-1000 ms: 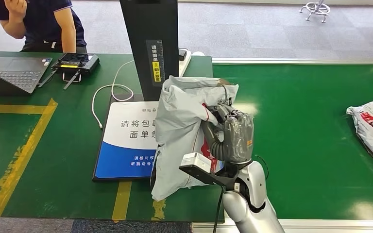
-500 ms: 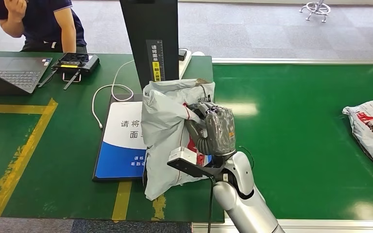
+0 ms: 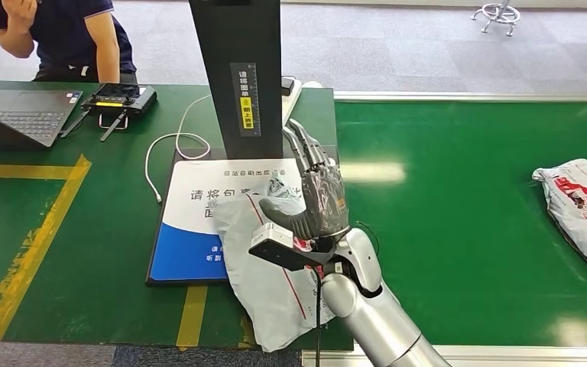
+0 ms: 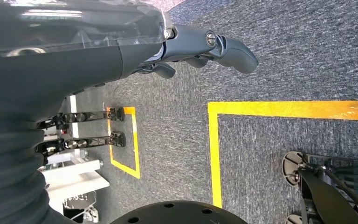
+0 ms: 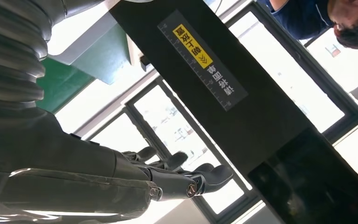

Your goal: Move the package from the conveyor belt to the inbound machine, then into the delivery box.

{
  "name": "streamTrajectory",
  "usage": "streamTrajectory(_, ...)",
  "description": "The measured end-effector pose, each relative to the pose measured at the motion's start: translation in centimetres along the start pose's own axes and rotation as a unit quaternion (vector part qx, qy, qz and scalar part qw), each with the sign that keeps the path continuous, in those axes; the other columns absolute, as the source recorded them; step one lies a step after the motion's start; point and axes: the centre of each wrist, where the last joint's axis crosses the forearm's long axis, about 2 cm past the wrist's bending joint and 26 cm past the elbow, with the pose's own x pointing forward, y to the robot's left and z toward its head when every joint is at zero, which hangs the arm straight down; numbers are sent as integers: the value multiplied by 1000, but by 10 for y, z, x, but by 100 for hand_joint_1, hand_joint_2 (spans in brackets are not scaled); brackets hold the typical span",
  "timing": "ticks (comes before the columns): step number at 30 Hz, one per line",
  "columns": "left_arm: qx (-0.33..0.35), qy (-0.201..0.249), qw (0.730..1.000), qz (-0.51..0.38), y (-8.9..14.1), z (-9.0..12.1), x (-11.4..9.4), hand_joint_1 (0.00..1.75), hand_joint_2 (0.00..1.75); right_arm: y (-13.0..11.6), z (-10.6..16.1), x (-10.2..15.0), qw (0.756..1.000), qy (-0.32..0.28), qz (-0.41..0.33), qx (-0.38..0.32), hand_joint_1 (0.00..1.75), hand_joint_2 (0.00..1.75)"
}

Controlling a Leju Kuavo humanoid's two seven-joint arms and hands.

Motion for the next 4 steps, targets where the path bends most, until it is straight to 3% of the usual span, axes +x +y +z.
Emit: streamTrajectory(4,0,0,1000,-2,0,0,0,0,175,2,2,-3,1000,4,-4,5,0,175)
